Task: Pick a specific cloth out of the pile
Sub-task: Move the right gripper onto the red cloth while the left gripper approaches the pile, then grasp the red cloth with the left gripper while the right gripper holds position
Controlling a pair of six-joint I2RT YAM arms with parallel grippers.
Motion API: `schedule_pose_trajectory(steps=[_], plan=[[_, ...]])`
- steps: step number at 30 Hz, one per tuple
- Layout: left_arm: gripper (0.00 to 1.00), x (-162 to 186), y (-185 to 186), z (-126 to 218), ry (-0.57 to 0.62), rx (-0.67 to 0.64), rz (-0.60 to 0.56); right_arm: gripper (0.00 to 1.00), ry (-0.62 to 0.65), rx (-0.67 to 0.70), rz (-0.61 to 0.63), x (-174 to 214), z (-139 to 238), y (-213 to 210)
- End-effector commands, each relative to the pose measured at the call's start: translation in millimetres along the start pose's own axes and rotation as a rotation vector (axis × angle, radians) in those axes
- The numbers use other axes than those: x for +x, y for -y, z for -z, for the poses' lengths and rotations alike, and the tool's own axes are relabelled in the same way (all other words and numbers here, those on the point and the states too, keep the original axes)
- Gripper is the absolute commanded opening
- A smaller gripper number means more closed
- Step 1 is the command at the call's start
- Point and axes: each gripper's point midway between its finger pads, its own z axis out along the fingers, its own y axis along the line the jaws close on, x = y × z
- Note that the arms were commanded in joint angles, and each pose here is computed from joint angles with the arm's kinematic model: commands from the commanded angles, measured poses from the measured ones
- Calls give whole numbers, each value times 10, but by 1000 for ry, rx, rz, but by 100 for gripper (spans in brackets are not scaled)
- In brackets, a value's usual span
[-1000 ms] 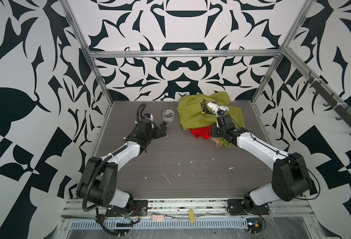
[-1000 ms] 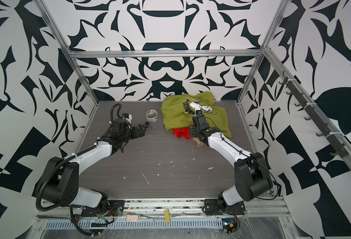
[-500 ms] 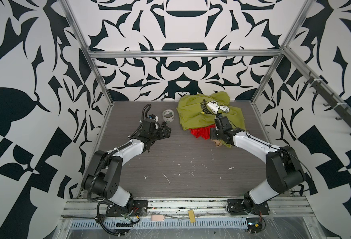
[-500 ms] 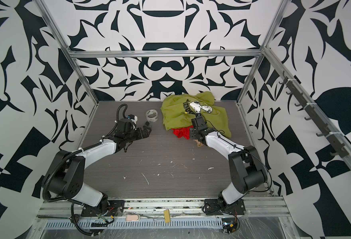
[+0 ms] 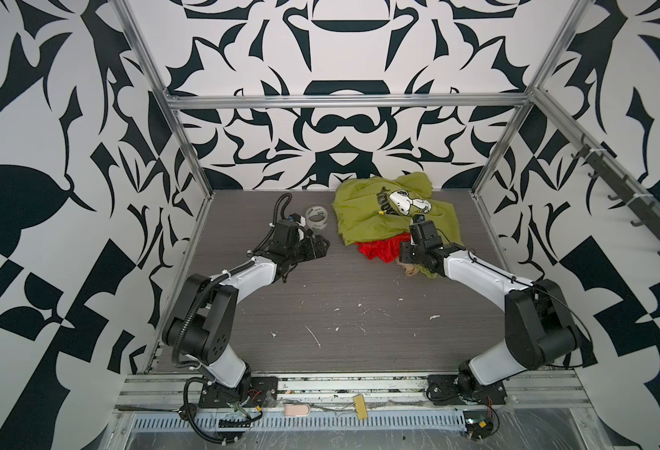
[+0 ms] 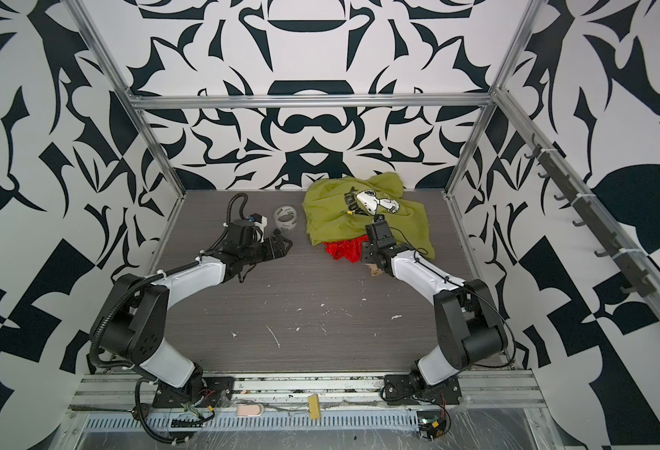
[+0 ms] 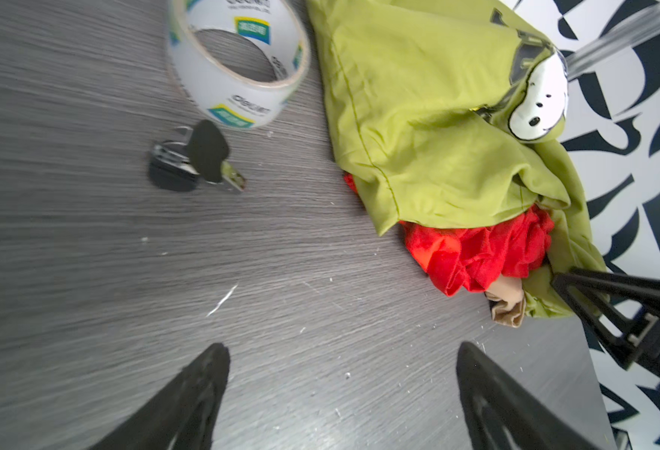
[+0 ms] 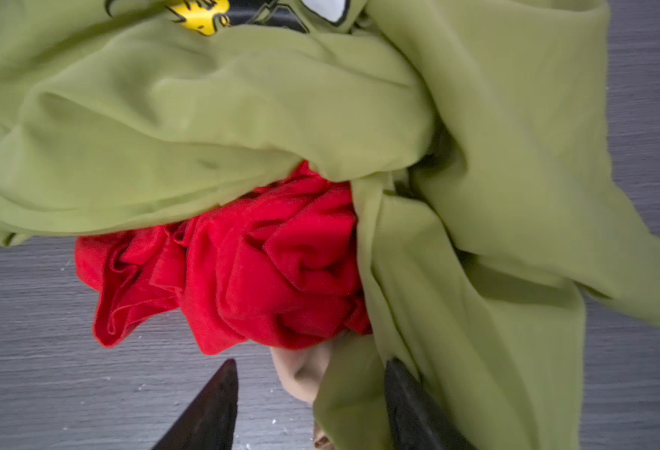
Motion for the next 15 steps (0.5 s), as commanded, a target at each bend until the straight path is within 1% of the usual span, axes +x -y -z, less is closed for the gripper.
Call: schedule_pose_trajectory(steps=[1,6,9,12,15], plan=[[91,27,174,-88,-32,58,-9,62,76,-55,-14,-332,102,-177],[89,112,369,-232,-66,92,-37,62,80,-36,-3,-454,100,-184],[81,193,516,-361,-95,113,-48,62,82,-34,8,-477,100,-189],[78,273,667,-527,-115,129,-56,62,86,-36,8,-466,115,-185],[74,327,916,-697,-145,166,-88,61,90,-43,2,-437,112,-184]])
